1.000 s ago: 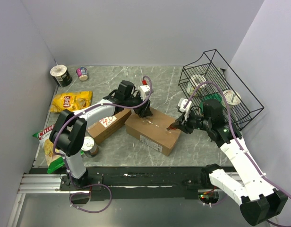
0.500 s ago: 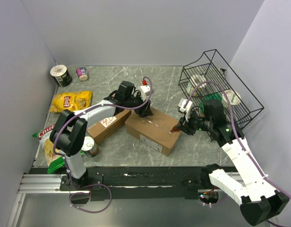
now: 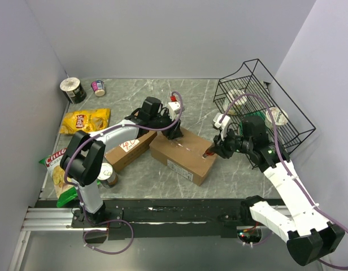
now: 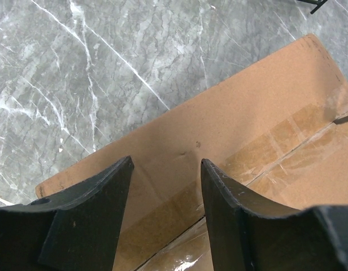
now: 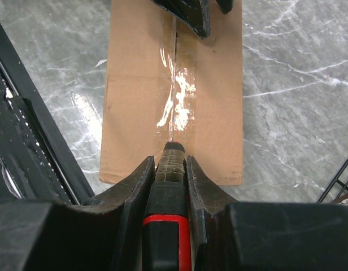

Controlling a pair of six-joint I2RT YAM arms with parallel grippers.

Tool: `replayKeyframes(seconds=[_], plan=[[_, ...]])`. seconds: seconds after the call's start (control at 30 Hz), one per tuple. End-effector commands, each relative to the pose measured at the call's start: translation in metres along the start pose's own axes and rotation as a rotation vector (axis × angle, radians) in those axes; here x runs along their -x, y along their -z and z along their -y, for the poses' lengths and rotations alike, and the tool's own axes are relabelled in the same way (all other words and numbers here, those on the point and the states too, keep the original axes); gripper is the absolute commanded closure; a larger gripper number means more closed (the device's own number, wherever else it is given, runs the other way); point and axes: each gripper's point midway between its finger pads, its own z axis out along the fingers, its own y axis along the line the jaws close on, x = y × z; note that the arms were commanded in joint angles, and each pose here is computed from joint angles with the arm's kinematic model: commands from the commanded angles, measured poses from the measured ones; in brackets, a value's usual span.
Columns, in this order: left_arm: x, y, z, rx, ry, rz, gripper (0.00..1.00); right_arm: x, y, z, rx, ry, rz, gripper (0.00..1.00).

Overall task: Unpack the express box
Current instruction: Cut the express box at the center of the board.

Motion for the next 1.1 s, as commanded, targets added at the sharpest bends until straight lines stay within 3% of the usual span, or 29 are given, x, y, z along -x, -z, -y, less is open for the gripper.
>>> replayKeyframes(seconds=[0.0,0.6,0.97,1.07], plan=[[-0.061,-0.007,-0.009,0.053,0.082,-0.164,0.41,0.015,0.009,0.0,-0.017,0.029,0.021,1.0],[-0.086,-0.008,-0.025,0.141,0.086,-0.234,0.57,-0.034,0.043,-0.019,-0.031,-0.028,-0.202,1.0],[-0.09,-0.009,-0.029,0.154,0.09,-0.247,0.6,-0.044,0.068,-0.025,-0.061,-0.024,-0.273,1.0],[-0.066,-0.005,-0.033,0.182,0.087,-0.198,0.55,-0.047,0.073,-0.025,-0.08,-0.019,-0.281,1.0]])
